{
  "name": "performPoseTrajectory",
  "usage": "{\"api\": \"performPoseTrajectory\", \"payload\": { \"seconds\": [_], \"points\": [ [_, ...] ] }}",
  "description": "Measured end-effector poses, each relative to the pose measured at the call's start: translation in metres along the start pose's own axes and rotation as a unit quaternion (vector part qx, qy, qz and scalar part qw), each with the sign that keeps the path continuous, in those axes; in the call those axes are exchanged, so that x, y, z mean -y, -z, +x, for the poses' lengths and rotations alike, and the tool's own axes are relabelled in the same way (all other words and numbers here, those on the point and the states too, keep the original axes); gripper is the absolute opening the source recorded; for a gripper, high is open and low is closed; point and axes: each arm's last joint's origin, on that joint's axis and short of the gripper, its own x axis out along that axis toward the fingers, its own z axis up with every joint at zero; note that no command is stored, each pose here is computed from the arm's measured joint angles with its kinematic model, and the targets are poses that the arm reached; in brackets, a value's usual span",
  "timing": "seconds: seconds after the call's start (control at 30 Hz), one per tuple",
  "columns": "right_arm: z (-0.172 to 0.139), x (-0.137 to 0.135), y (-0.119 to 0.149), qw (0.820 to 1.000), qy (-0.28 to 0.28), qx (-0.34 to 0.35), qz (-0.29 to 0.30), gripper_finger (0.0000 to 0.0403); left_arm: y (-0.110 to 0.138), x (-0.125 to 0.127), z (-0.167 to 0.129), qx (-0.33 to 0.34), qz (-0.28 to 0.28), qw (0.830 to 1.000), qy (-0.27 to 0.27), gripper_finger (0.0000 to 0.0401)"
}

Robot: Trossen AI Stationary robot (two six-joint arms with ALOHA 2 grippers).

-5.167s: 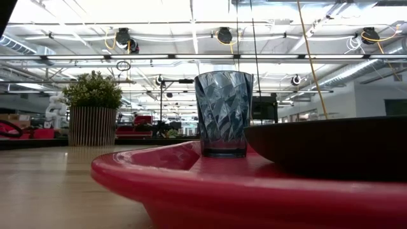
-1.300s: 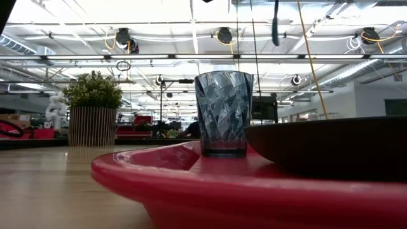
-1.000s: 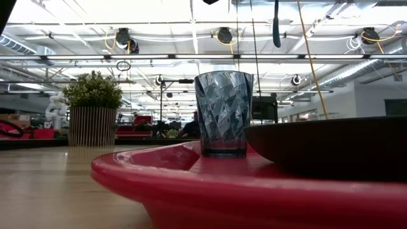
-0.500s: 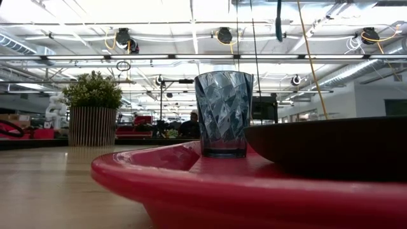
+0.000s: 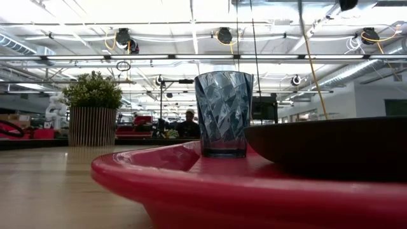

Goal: Pick and place plate/cup/fork/spoon on tray
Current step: Put the blue spoon on the tray to the right of the orange fork

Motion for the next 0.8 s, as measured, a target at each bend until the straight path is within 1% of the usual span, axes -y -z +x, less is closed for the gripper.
{"api": "performPoseTrajectory", "payload": {
  "seconds": [0.1,0.17,0.27,0.4,0.47,0.53,0.6,0.73,0.8],
  "points": [
    [-0.004,-0.002,0.008,0.998,-0.035,-0.037,0.043,0.0007,0.008,-0.004,-0.009,-0.039,0.002,0.999,0.013,0.0149],
    [-0.005,-0.002,0.014,0.993,-0.055,-0.070,0.079,0.0007,0.014,-0.003,-0.014,-0.061,0.004,0.998,0.013,0.0149],
    [-0.008,-0.001,0.024,0.980,-0.081,-0.134,0.124,0.0007,0.018,-0.002,-0.019,-0.071,0.000,0.997,0.014,0.0149],
    [-0.015,-0.002,0.033,0.957,-0.105,-0.208,0.171,0.0007,0.019,0.001,-0.023,-0.070,0.001,0.997,0.020,0.0149],
    [-0.019,-0.003,0.036,0.945,-0.115,-0.242,0.191,0.0007,0.019,0.002,-0.025,-0.069,0.000,0.997,0.023,0.0149],
    [-0.023,-0.004,0.040,0.928,-0.121,-0.279,0.217,0.0007,0.020,0.004,-0.028,-0.068,-0.001,0.997,0.028,0.0149],
    [-0.027,-0.003,0.045,0.909,-0.116,-0.322,0.238,0.0007,0.021,0.006,-0.032,-0.068,-0.006,0.997,0.034,0.0149],
    [-0.037,0.003,0.056,0.872,-0.083,-0.410,0.254,0.0006,0.024,0.012,-0.041,-0.068,-0.013,0.996,0.048,0.0149],
    [-0.042,0.006,0.061,0.848,-0.064,-0.457,0.260,0.0006,0.026,0.015,-0.045,-0.069,-0.014,0.996,0.054,0.0149]
  ]
}}
